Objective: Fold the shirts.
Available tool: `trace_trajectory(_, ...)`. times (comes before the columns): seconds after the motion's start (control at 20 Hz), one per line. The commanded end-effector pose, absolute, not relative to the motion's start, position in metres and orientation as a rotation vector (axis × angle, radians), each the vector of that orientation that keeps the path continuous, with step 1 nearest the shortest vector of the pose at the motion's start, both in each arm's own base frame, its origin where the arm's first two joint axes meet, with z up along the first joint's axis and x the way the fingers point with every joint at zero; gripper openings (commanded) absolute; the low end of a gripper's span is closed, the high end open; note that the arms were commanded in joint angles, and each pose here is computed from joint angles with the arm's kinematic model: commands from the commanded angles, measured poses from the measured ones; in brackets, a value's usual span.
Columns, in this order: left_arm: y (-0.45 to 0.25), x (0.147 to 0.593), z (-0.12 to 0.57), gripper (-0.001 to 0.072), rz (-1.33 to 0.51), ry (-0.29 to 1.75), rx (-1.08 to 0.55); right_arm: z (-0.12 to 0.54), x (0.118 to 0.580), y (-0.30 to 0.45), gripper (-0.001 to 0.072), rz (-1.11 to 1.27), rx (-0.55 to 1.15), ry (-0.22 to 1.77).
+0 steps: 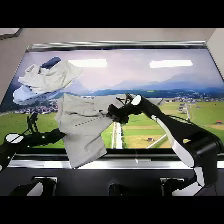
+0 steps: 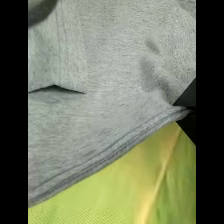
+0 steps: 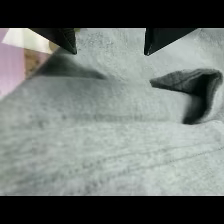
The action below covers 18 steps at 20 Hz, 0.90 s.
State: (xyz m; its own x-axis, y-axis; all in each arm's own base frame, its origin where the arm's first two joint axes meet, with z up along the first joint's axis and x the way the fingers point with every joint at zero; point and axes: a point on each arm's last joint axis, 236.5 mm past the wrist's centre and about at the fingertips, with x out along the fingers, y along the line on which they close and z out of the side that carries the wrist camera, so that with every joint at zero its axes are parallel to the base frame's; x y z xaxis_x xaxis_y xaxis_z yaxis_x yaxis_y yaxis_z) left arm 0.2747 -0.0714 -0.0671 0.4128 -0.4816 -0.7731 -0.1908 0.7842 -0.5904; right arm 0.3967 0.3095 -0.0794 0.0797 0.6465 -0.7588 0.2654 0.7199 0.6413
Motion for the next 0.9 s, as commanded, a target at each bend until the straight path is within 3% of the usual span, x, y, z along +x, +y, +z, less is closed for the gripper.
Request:
trace_trajectory(0.0,-0.071,0.277,-0.061,0.0032,-0.208,1.133,-0.670,-0.061,0.398,0.272,0.0559,0.338,0.729,1.531)
trace_trajectory(0.15,-0.071,0.277,-0.061,0.0032,-0.209,1.133,-0.671,-0.075,0.388,0.243,0.0558,0.247,0.713,1.610)
trace_trajectory(0.35,-0.073,0.275,-0.060,0.0032,-0.218,1.141,-0.673,-0.091,0.396,0.292,0.0548,0.277,0.781,1.546)
trace_trajectory(0.4,-0.074,0.274,-0.060,0.0031,-0.222,1.145,-0.674,-0.093,0.403,0.303,0.0519,0.281,0.795,1.505)
trace_trajectory(0.5,-0.076,0.276,-0.057,0.0032,-0.227,1.138,-0.686,-0.093,0.410,0.317,0.0363,0.253,0.830,1.453)
trace_trajectory(0.55,-0.076,0.281,-0.053,0.0032,-0.228,1.121,-0.695,-0.093,0.410,0.321,0.0238,0.235,0.852,1.453)
trace_trajectory(0.6,-0.076,0.287,-0.046,0.0031,-0.231,1.099,-0.703,-0.093,0.408,0.321,0.0064,0.218,0.872,1.464)
trace_trajectory(0.75,-0.071,0.315,-0.005,0.0030,-0.278,0.998,-0.637,-0.068,0.407,0.311,0.0042,0.332,0.751,1.460)
trace_trajectory(0.85,-0.066,0.343,0.063,0.0030,-0.325,0.831,-0.541,-0.008,0.418,0.296,0.0042,0.472,0.585,1.351)
